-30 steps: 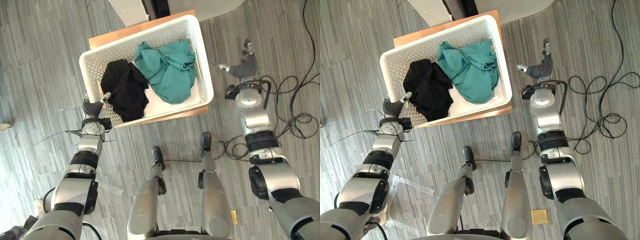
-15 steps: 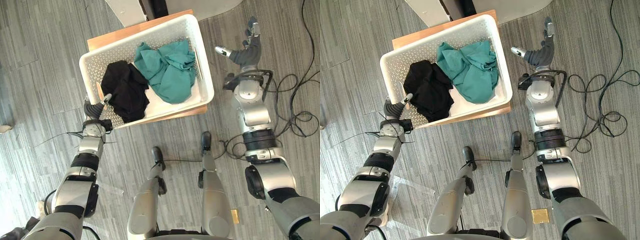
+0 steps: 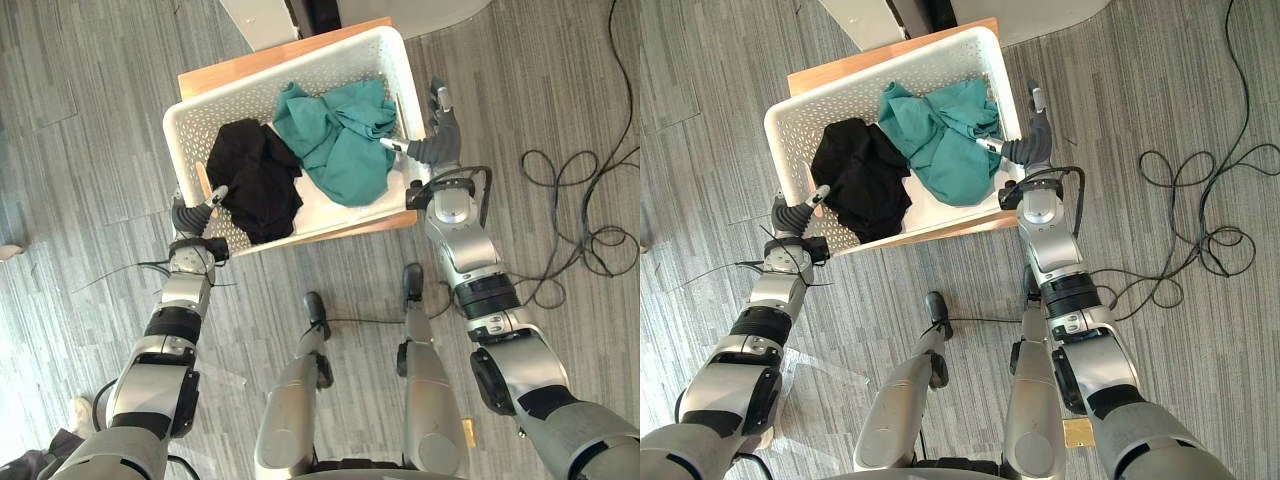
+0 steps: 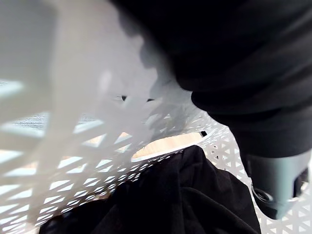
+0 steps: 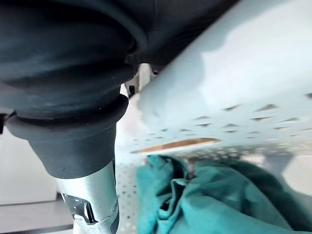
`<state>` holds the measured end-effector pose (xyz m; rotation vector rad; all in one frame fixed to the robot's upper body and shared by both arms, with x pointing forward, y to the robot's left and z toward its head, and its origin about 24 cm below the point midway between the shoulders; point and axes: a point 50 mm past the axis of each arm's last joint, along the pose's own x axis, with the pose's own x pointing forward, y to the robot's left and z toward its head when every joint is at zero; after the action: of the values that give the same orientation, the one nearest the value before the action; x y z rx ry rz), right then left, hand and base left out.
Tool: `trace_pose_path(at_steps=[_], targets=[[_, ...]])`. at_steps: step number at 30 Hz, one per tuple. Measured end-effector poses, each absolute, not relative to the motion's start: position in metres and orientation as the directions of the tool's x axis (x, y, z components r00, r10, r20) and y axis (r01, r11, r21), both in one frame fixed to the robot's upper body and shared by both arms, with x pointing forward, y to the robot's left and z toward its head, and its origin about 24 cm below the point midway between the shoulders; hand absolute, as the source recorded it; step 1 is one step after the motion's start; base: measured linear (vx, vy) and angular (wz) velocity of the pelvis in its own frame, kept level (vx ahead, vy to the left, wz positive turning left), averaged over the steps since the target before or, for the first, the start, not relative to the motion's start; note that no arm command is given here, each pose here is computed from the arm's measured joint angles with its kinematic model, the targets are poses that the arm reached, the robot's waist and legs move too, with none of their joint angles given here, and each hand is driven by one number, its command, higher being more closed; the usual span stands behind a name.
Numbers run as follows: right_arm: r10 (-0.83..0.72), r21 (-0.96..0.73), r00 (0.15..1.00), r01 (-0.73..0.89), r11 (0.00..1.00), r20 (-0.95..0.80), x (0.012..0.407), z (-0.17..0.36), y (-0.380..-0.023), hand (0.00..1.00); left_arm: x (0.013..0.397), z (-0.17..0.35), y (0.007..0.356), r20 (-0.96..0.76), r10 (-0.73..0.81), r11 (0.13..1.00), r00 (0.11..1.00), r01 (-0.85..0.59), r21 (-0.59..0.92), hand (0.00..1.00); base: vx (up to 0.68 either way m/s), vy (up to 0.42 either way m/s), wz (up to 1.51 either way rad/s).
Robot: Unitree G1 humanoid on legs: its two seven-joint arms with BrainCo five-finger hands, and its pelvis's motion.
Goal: Pick up the laundry basket with both hands and put the clothes into the washing machine.
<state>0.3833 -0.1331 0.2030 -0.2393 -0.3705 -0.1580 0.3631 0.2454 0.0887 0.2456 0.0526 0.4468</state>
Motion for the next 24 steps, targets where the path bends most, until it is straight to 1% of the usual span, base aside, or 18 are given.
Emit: trace_pose_path(at_steps=[9, 10, 11, 17, 24], targets=[[-0.096, -0.231, 0.931, 0.185, 0.955, 0.352, 0.388, 0.196, -0.140, 0.00, 0.364, 0.090, 0.241, 0.011, 0.434, 0.873, 0.901, -0.424, 0.240, 0.00, 0.00, -0.001, 0.02], [-0.095, -0.237, 0.931, 0.187, 0.953, 0.351, 0.389, 0.196, -0.141, 1.00, 0.364, 0.090, 0.241, 0.012, 0.433, 0.874, 0.901, -0.423, 0.239, 0.00, 0.00, 0.000, 0.00], [-0.092, -0.249, 0.933, 0.187, 0.950, 0.349, 0.389, 0.195, -0.141, 1.00, 0.365, 0.090, 0.240, 0.012, 0.433, 0.874, 0.901, -0.423, 0.238, 1.00, 0.00, 0.000, 0.00], [-0.070, -0.282, 0.936, 0.174, 0.943, 0.345, 0.391, 0.196, -0.144, 1.00, 0.367, 0.092, 0.236, 0.018, 0.421, 0.879, 0.907, -0.412, 0.239, 1.00, 0.00, 0.000, 0.00], [-0.089, -0.330, 0.941, 0.202, 0.922, 0.326, 0.393, 0.191, -0.153, 1.00, 0.367, 0.088, 0.227, -0.001, 0.395, 0.889, 0.919, -0.382, 0.252, 1.00, 0.00, 0.000, 0.00]])
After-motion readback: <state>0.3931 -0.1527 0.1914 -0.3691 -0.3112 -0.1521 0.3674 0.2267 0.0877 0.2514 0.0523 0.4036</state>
